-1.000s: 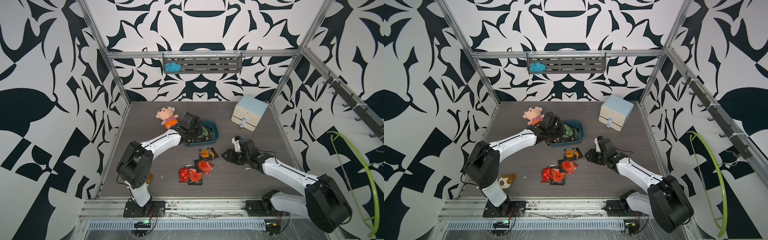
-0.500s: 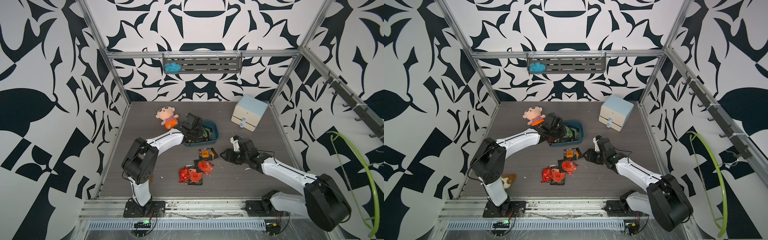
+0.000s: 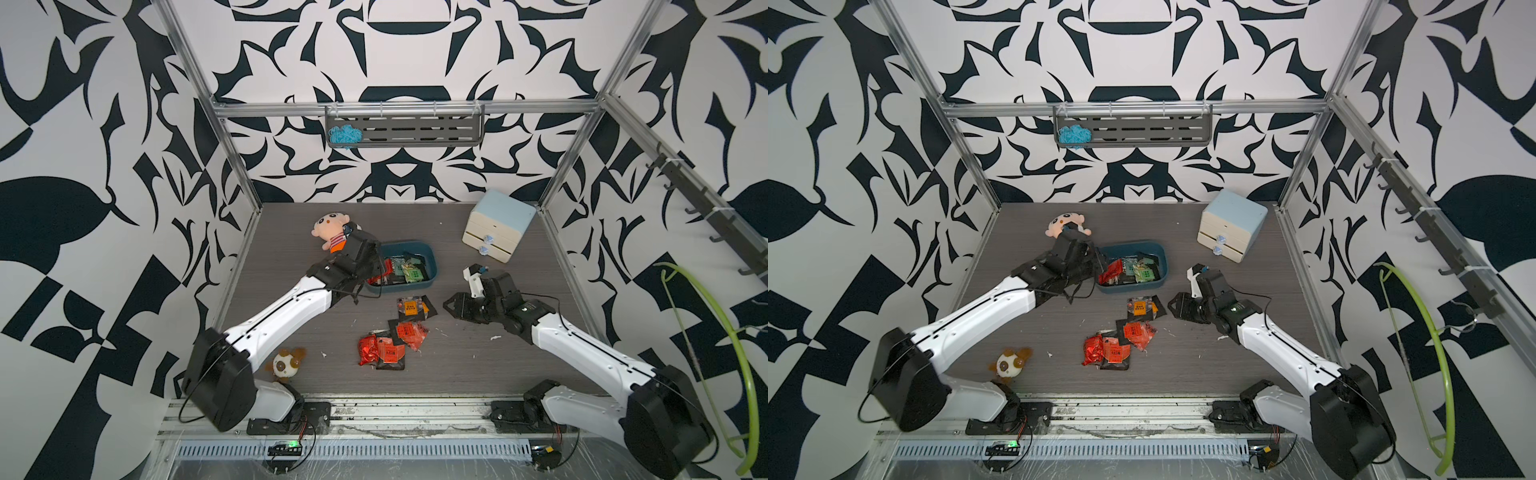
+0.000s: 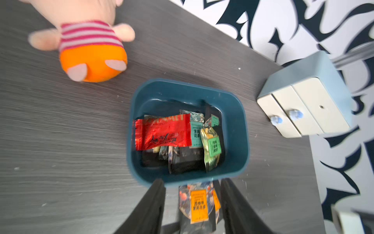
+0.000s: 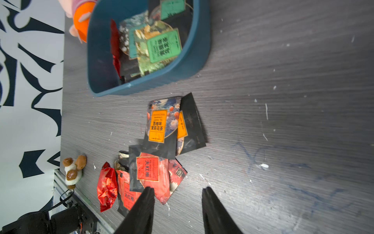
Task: Put the tea bags into the storage box
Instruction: Place the tea bag in the storage box, then pick up the tea bag from the center of the board.
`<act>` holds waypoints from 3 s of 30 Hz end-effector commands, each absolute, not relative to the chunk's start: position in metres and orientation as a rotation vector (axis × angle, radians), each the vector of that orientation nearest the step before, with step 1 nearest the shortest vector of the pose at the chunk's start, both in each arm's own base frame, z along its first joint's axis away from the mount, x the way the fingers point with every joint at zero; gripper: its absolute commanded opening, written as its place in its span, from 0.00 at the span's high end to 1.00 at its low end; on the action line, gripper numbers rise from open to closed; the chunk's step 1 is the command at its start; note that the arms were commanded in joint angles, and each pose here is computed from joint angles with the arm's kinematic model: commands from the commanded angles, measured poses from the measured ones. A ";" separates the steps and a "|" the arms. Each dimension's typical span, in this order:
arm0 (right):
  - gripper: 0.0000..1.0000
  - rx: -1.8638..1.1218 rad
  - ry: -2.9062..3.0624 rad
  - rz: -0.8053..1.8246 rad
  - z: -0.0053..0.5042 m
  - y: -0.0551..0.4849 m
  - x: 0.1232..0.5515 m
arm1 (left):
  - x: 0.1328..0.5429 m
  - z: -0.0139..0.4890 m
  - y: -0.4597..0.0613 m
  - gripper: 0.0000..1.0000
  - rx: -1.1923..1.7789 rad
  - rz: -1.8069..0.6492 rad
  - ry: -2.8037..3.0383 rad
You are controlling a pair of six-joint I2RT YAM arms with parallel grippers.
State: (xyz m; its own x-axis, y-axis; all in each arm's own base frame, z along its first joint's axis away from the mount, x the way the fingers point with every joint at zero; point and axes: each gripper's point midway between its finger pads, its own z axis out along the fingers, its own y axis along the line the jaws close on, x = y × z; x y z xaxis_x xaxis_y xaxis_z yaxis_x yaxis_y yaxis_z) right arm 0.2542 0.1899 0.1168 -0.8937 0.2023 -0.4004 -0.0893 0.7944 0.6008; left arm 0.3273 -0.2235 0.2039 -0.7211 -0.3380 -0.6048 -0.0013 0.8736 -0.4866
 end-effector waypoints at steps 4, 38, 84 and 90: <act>0.57 0.069 2.471 0.881 0.144 0.193 0.264 | 0.270 0.165 -0.232 0.60 -0.220 -0.757 2.434; 0.67 -0.001 2.672 0.815 0.087 0.262 0.303 | 0.269 0.063 -0.299 0.75 -0.296 -0.829 2.636; 0.63 -0.063 2.772 0.767 0.043 0.286 0.298 | 0.271 0.028 -0.298 0.82 -0.320 -0.731 2.710; 0.69 -0.057 2.757 0.778 0.049 0.287 0.297 | 0.270 0.029 -0.298 0.84 -0.317 -0.735 2.711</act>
State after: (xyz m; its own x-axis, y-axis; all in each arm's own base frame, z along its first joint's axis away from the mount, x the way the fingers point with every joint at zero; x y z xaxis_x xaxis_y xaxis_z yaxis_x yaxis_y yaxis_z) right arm 0.2898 0.2775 0.0320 -0.9722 0.0306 -0.2322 -0.0875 0.8724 0.4810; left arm 0.2689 -0.2934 0.0266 -0.9243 -0.2930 -0.2444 -0.1319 0.8464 -0.5160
